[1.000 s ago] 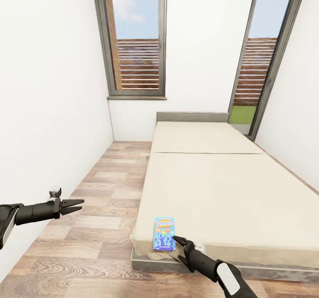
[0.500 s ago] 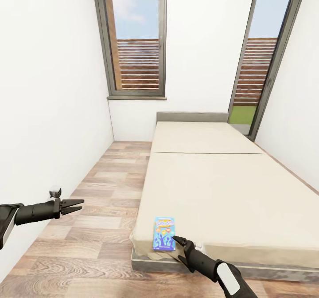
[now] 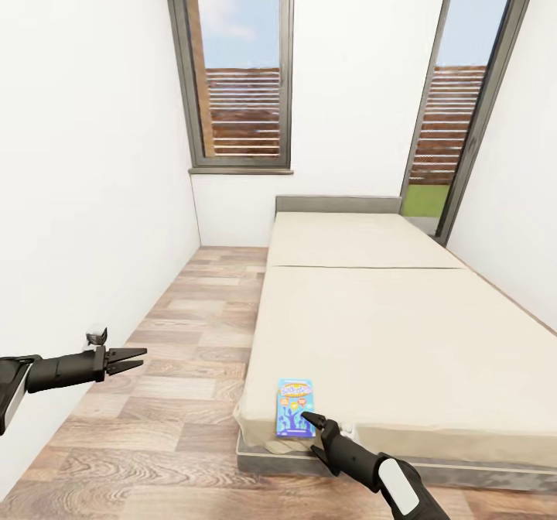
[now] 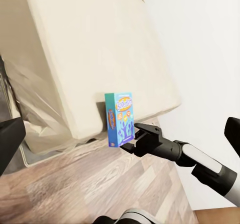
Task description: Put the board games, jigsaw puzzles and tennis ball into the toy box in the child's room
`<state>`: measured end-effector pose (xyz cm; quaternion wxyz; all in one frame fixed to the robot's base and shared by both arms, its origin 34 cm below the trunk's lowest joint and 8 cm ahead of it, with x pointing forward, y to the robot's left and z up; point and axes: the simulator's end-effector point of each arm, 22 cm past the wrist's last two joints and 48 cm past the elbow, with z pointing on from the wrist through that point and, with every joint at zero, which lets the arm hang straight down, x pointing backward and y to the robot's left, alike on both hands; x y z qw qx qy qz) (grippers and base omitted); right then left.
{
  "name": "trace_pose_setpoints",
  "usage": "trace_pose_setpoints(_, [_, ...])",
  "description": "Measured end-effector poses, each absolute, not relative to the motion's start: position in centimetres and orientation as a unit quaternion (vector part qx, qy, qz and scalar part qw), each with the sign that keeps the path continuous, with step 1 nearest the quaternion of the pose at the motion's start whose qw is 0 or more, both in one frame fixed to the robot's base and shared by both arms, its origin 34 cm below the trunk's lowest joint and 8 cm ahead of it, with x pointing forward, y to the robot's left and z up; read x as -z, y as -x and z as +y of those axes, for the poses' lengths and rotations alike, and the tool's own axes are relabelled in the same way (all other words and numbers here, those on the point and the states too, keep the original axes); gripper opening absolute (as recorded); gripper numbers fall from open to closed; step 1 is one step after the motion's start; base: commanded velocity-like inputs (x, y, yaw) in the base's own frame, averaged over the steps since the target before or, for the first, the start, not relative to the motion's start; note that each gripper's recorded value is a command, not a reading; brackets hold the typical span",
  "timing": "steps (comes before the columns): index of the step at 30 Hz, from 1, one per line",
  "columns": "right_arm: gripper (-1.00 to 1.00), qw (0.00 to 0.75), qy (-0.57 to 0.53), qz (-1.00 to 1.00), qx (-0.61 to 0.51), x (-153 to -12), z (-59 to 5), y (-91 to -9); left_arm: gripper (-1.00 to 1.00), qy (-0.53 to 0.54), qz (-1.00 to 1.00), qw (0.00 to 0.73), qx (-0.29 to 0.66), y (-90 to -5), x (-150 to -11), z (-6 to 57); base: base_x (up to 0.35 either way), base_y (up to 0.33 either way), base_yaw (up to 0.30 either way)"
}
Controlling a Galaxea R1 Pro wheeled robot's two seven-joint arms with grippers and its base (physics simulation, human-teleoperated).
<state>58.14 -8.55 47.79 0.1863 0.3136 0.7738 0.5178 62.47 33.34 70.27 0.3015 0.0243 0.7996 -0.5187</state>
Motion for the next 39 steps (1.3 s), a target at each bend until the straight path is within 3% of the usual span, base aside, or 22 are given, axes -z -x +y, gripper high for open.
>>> trace_pose_setpoints(30, [1.0,0.186,-0.313,0.774,-0.519,-47.83,-8.44,-58.12,1.0,-0.024,0.8,0.301,0.519,-62.47,-70.26,33.28,0.005,0.002,0.0])
trace_pose_setpoints(31, [-1.0,0.186,-0.313,0.774,-0.519,-47.83,-8.46,-58.13,1.0,-0.024,0.8,0.301,0.519,-62.47,-70.26,33.3,0.007,0.0,0.0])
trace_pose_setpoints(39, [-1.0,0.186,-0.314,0.772,-0.52,-47.95,-8.36,-58.18,1.0,-0.024,0.799,0.301,0.519,-62.47,-70.26,33.29,0.002,0.0,0.0])
